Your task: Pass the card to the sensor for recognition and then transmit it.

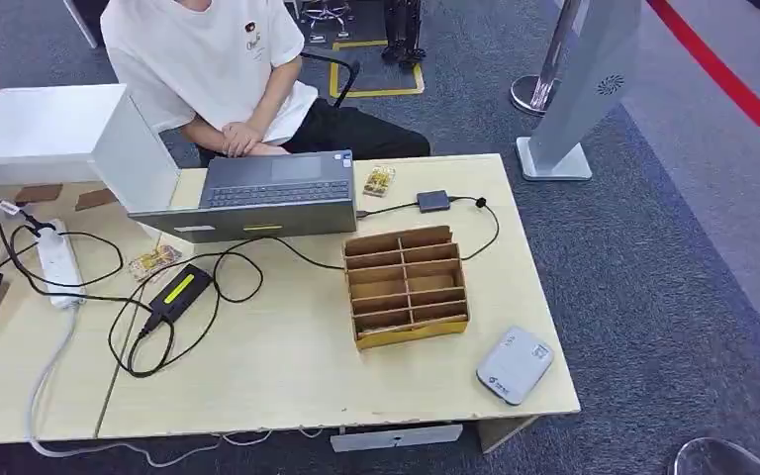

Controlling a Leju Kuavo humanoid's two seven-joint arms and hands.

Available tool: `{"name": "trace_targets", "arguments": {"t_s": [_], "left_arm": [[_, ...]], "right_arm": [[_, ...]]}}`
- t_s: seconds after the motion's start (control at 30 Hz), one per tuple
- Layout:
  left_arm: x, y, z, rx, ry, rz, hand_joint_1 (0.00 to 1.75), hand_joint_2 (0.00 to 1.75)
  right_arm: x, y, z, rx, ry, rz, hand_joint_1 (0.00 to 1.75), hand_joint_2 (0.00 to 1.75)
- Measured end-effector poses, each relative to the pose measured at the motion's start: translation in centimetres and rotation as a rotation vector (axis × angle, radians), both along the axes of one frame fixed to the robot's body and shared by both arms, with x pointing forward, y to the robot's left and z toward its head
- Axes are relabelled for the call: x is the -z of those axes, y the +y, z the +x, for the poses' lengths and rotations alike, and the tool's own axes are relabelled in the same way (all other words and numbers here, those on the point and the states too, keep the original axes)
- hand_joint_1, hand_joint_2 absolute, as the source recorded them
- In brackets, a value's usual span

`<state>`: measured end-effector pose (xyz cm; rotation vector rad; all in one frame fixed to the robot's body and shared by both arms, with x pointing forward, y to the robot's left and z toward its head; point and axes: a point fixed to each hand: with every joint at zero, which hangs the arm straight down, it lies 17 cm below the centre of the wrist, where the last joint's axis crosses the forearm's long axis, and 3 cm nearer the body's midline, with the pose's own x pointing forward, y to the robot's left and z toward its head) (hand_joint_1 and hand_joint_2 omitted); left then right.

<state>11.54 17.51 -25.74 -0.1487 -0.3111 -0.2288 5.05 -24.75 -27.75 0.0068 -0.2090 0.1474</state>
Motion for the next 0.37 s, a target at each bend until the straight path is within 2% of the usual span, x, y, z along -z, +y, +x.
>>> {"name": "trace_targets", "arguments": {"t_s": [0.1, 0.27, 0.37], "left_arm": [[1.0, 3.1, -3.4, -0.078, 0.04, 0.042, 0.0, 1.75], [1.5, 6.1, -4.9, -0.167, 0.041, 0.085, 0.0, 1.75], [1.7, 7.1, -5.9, -0.19, 0.055, 0.102, 0.0, 1.75]], "right_arm": [[0.0, -0.3, -0.3, 0.069, -0.009, 0.009, 0.0, 0.0], [-0.2, -0.6, -0.1, 0.166, -0.03, 0.025, 0.0, 0.0], [-0.2, -0.6, -0.3, 0.176, -0.031, 0.026, 0.0, 0.0]]}}
